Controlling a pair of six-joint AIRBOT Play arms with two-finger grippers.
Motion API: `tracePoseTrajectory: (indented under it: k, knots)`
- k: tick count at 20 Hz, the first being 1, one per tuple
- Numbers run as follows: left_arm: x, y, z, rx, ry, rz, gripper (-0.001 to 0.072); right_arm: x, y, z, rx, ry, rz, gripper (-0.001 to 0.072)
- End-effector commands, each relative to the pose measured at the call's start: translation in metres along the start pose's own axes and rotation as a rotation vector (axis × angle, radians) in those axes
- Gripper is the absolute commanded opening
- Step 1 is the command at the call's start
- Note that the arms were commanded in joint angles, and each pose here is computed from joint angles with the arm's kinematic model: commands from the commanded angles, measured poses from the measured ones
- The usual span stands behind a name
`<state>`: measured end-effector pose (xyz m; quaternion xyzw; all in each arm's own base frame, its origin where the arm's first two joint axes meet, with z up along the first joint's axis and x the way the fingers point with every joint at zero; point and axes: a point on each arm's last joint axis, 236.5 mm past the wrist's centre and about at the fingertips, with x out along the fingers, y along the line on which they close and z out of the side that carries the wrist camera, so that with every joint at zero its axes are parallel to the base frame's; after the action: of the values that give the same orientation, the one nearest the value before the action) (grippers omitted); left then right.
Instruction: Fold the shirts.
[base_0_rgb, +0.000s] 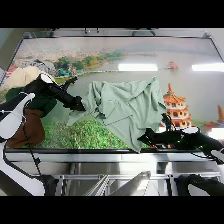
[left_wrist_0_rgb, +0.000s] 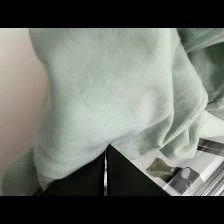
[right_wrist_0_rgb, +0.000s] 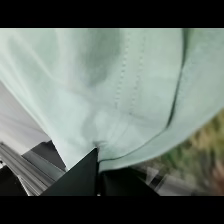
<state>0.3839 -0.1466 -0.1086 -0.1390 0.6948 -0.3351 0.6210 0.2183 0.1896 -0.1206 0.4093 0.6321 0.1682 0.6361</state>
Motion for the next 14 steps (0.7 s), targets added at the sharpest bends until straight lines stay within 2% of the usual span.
tracePoseTrajectory:
  k: [1,4,5,6,7,8,10,14]
  knots:
    - [0.000,-0.005,-0.005,-0.003,0.020,-0.022,0.0021,-0.005,0.012,0.005,-0.032,-0.032,0.026,0.0018]
    - [-0.017,-0.013,-0.007,0.017,0.047,-0.047,0.0029,-0.009,0.018,0.006,-0.053,-0.047,0.039,0.0019]
    - [-0.028,-0.015,-0.006,0.030,0.051,-0.052,0.0263,-0.009,0.018,0.006,-0.056,-0.047,0.037,0.0019]
    - [-0.040,-0.017,-0.003,0.036,0.047,-0.052,0.0436,-0.009,0.017,0.005,-0.057,-0.045,0.035,0.0019]
    - [-0.050,-0.018,0.004,0.036,0.028,-0.045,0.0694,-0.009,0.017,0.006,-0.057,-0.045,0.035,0.0019]
    - [-0.060,-0.017,0.012,0.021,-0.001,-0.033,0.0717,-0.009,0.017,0.006,-0.057,-0.046,0.035,0.0019]
    - [-0.063,-0.017,0.017,0.027,-0.017,-0.015,0.0717,-0.009,0.017,0.006,-0.057,-0.045,0.035,0.0019]
    - [-0.050,0.017,0.002,0.039,0.094,0.214,0.0716,-0.009,0.017,0.006,-0.057,-0.046,0.035,0.0019]
